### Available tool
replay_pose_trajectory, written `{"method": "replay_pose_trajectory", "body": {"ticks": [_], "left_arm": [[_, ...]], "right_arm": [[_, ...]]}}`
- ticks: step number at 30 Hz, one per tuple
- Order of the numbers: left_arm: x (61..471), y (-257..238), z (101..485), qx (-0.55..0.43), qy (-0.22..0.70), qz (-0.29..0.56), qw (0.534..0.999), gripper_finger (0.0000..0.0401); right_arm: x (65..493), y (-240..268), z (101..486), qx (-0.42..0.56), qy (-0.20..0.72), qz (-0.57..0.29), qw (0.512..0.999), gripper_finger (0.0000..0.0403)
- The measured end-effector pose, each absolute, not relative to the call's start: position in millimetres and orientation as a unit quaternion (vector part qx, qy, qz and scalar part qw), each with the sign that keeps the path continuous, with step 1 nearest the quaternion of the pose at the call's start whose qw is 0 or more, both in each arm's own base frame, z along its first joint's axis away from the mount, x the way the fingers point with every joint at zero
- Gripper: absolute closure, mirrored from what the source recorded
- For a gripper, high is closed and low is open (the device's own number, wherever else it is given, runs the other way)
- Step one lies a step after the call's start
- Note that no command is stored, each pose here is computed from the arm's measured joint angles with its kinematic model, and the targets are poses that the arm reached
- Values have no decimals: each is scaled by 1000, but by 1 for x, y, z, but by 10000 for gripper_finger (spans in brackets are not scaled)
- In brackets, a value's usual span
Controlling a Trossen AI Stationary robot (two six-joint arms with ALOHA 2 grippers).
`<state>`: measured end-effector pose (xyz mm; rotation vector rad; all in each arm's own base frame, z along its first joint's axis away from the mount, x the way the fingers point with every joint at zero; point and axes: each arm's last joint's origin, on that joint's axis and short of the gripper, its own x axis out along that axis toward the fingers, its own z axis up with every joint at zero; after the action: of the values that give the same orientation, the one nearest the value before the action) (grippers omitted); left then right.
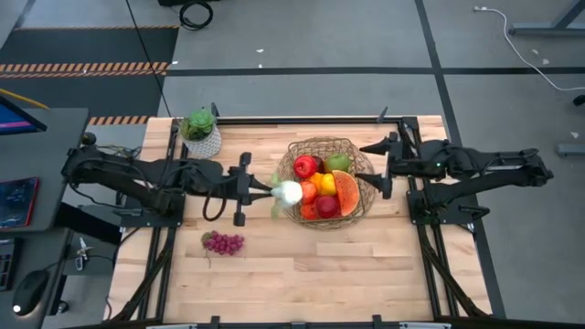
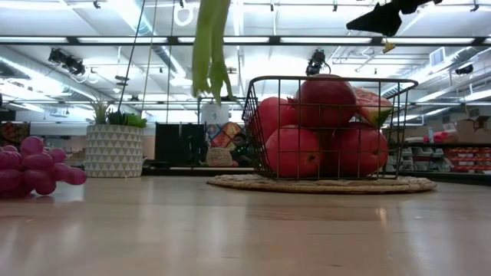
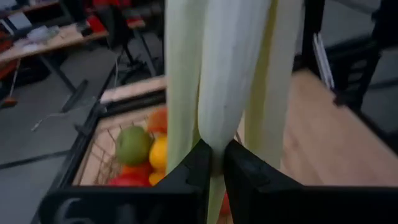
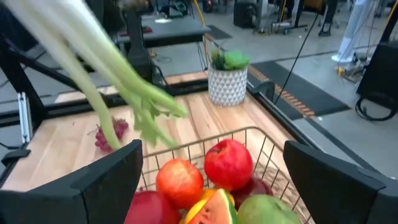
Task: Build produce basket
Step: Put the green celery into the brown wire basket
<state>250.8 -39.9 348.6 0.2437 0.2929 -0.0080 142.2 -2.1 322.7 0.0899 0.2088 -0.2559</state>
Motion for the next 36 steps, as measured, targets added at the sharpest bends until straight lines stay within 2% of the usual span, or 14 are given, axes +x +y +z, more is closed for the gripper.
{"method": "replay_pose_trajectory", "body": {"ticks": [5, 7, 13, 17, 22, 27, 36], "left_arm": [[254, -35, 350, 107, 135, -11, 985, 365], [254, -34, 349, 132, 140, -15, 981, 365], [257, -37, 345, 276, 143, -41, 950, 365], [258, -39, 344, 386, 140, -59, 910, 364], [257, -50, 349, 533, 103, -71, 837, 364], [255, -57, 351, 673, 103, -53, 731, 364], [260, -64, 361, 806, 74, -7, 587, 364]], "right_arm": [[150, -2, 318, 30, 124, -127, 984, 10], [151, -2, 317, 23, 127, -126, 984, 10], [153, -2, 316, 11, 133, -125, 983, 10], [153, -2, 316, 5, 133, -124, 983, 10], [153, -2, 316, 5, 133, -124, 983, 10], [153, -2, 316, 5, 133, -124, 983, 10], [153, 0, 316, 47, 129, -124, 983, 10]]}}
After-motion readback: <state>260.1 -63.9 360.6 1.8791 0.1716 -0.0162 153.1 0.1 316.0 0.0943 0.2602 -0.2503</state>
